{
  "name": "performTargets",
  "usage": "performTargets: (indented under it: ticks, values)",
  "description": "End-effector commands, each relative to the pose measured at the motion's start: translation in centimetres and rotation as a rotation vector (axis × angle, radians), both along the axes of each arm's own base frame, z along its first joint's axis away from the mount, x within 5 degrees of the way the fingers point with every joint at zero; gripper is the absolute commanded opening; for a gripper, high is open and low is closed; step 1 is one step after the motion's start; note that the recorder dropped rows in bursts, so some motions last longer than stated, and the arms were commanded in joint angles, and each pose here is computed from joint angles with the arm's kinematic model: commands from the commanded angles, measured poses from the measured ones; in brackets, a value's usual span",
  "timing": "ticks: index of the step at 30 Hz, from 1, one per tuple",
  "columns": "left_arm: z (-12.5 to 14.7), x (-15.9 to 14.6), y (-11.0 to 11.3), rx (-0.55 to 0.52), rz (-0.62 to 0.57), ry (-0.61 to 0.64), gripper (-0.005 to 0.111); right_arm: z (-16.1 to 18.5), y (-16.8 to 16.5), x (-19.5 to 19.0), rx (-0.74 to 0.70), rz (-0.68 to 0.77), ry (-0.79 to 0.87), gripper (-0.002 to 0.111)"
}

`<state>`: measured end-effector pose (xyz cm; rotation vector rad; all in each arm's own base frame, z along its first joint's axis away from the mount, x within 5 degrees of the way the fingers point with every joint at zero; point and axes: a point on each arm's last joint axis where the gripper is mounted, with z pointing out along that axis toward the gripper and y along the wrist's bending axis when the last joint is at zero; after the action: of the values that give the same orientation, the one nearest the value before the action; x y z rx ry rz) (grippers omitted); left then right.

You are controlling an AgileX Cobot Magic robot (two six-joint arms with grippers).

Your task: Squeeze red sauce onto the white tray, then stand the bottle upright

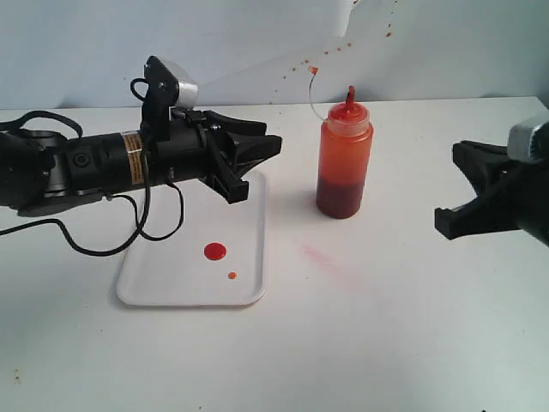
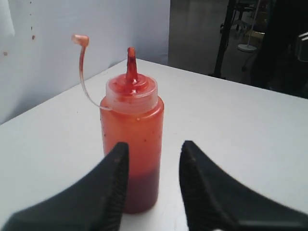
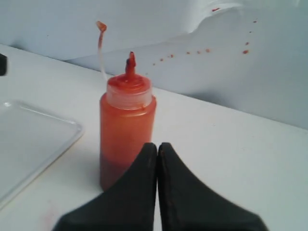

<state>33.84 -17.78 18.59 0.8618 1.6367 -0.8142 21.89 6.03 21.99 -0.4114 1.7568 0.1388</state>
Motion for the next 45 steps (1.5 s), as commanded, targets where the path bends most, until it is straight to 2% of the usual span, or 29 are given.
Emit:
performTargets:
  ticks: [1, 3, 6, 10, 16, 21, 24, 31, 39, 41, 45]
  values:
    - [1.9, -0.2, 1.2, 0.068, 0.015, -0.045, 0.014, -1.2, -0.9, -0.9, -0.034, -0.06, -0.132, 0.0]
    - [2.6, -0.3, 2.1, 0.084, 0.08, -0.018, -0.001, -1.5, -1.1, -0.9, -0.015, -0.093, -0.145, 0.0]
    - [4.2, -0.9, 3.5, 0.084, 0.152, -0.033, 0.0, -1.9, -1.7, -0.5, 0.026, -0.172, -0.138, 0.0]
    - [6.7, -2.6, 4.6, -0.001, 0.258, -0.06, 0.0, -2.5, -2.6, -0.1, 0.078, -0.287, -0.119, 0.0]
    - [8.8, -5.7, 6.8, -0.083, 0.423, -0.167, 0.0, -2.5, -2.8, 0.0, 0.089, -0.309, -0.129, 0.0]
    - [9.0, -9.7, 9.1, -0.209, 0.561, -0.258, 0.0, -2.5, -2.8, 0.0, 0.089, -0.309, -0.129, 0.0]
    - [8.5, -12.3, 9.8, -0.249, 0.559, -0.289, 0.0, -2.5, -2.8, 0.0, 0.089, -0.309, -0.129, 0.0]
    - [8.7, -15.9, 11.0, -0.273, 0.574, -0.313, 0.0, -2.5, -2.8, 0.0, 0.138, -0.317, -0.112, 0.0]
    - [9.0, -19.2, 12.9, -0.249, 0.689, -0.221, 0.0, -2.5, -2.8, 0.0, 0.138, -0.317, -0.114, 0.0]
    - [9.5, -20.1, 13.2, -0.278, 0.698, -0.207, 0.0, -2.5, -2.8, 0.0, 0.138, -0.317, -0.114, 0.0]
    - [10.5, -21.7, 13.6, -0.293, 0.683, -0.28, 0.0, -2.5, -2.8, 0.0, 0.138, -0.317, -0.114, 0.0]
